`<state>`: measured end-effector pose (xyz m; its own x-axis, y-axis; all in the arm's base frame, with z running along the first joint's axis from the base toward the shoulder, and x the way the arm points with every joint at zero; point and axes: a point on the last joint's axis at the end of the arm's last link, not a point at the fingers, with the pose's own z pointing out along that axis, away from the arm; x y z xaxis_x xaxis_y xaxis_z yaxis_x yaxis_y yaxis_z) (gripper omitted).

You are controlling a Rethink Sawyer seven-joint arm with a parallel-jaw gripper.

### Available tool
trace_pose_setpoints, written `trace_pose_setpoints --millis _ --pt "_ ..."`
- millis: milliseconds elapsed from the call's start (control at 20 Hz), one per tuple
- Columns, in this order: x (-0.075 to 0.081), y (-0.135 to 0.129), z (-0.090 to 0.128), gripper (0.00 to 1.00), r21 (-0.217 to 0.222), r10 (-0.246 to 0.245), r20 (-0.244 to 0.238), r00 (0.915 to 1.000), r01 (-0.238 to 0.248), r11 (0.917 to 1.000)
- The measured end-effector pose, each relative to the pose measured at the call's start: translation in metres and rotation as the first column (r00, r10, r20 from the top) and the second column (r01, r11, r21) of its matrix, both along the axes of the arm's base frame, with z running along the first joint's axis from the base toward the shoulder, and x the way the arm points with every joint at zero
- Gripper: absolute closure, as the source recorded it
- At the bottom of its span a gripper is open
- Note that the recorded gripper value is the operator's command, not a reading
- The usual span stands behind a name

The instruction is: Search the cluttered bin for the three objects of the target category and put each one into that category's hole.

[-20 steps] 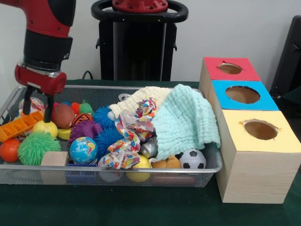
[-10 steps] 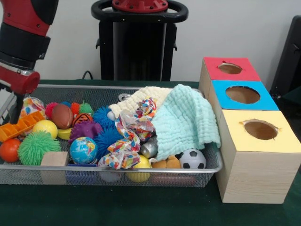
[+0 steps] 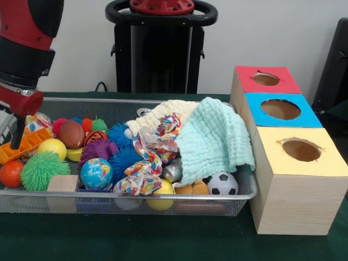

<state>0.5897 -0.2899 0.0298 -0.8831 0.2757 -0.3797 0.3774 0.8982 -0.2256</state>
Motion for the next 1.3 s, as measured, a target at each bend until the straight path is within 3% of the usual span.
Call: trace_pose_setpoints --millis 250,550,1000,1300 --pt "-0.020 -0.005 -0.015 0.00 0.042 -0.076 -0.078 0.9941 0.079 0.9960" --pt "-0.043 0.001 -0.017 0.00 0.099 -0.154 -0.133 0.9790 0.168 0.9808" --pt "-0.062 0.024 -0.034 0.00 0.144 -0.163 -0.185 0.9692 0.191 0.9709" --pt "-0.067 0.028 -0.042 0.00 0.143 -0.155 -0.191 0.9693 0.184 0.9725"
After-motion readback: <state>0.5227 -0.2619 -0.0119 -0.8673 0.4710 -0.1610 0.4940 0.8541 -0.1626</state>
